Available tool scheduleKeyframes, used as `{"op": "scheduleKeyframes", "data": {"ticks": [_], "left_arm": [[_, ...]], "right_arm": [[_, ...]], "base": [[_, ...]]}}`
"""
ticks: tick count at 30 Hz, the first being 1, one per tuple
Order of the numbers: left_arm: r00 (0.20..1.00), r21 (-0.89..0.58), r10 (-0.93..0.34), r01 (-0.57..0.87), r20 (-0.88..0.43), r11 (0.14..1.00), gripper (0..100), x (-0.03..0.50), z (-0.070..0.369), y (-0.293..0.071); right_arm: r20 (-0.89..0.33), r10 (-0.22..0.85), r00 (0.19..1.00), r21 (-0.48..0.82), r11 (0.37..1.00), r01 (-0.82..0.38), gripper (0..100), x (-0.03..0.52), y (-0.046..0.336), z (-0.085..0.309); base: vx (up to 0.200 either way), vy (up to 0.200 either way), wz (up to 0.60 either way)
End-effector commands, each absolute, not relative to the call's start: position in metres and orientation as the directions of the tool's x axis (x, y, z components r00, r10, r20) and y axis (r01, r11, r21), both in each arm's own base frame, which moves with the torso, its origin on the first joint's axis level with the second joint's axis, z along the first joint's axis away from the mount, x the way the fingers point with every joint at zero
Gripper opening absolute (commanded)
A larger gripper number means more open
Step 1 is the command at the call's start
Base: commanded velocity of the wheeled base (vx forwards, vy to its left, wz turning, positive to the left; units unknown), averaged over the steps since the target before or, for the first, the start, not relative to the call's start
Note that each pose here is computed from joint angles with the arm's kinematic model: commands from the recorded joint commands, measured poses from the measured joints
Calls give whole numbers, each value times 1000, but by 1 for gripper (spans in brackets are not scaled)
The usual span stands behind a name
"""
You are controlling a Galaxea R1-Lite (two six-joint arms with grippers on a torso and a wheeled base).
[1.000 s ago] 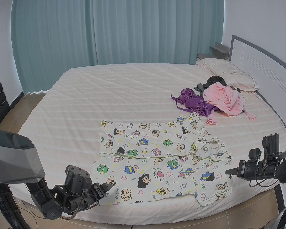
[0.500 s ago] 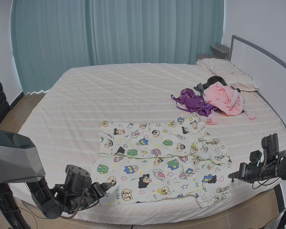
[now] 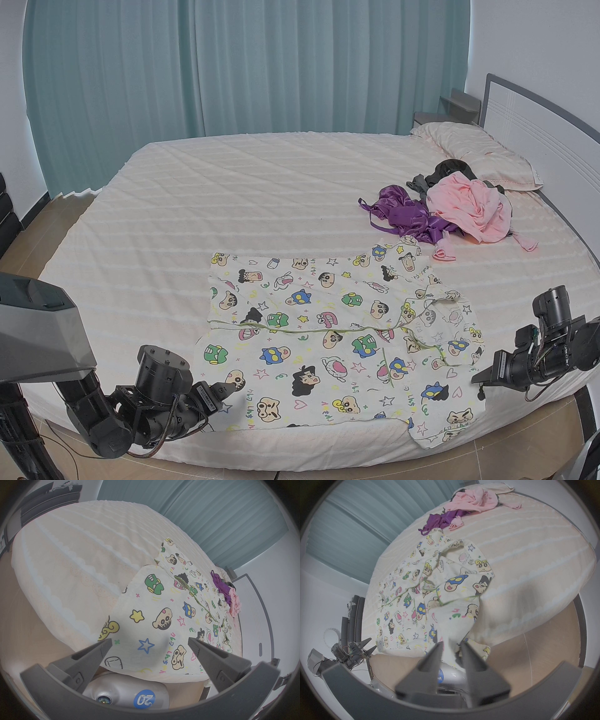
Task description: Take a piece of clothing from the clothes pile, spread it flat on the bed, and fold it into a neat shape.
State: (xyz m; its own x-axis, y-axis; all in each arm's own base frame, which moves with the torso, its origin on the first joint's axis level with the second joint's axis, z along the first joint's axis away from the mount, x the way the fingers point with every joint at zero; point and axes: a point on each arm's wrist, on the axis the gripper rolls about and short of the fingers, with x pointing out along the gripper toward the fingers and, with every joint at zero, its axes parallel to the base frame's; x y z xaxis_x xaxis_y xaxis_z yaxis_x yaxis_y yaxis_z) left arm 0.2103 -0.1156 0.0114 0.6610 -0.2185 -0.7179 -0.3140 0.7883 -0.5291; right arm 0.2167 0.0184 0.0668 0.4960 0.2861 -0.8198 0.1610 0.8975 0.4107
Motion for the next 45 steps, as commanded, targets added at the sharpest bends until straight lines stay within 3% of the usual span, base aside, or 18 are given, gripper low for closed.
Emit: {"op": "scheduleKeyframes", "data": {"ticks": [1,12,18,23,30,40,45], "left_arm": [[662,-530,-216,-317,-718,787,100,211,11,-115],[672,-536,-214,-316,-709,783,100,212,14,-114],[675,-539,-216,-314,-706,782,100,212,15,-114],[693,-540,-203,-311,-692,782,100,212,16,-113],[746,-559,-157,-324,-647,763,100,217,20,-110],[750,-563,-152,-330,-644,757,100,220,20,-109],[750,-562,-149,-333,-645,757,100,221,19,-109]], "right_arm": [[-854,282,438,393,900,188,100,222,18,51],[-827,215,520,368,905,211,100,237,8,64],[-787,233,571,392,904,172,100,249,13,75],[-711,239,662,446,881,161,100,280,13,89],[-701,269,660,480,863,159,100,315,20,81],[-720,267,641,482,857,183,100,317,19,72],[-723,273,635,480,859,177,100,315,22,71]], "base": [[0,0,0],[0,0,0],[0,0,0],[0,0,0],[57,0,0],[200,0,0],[0,0,0]]}}
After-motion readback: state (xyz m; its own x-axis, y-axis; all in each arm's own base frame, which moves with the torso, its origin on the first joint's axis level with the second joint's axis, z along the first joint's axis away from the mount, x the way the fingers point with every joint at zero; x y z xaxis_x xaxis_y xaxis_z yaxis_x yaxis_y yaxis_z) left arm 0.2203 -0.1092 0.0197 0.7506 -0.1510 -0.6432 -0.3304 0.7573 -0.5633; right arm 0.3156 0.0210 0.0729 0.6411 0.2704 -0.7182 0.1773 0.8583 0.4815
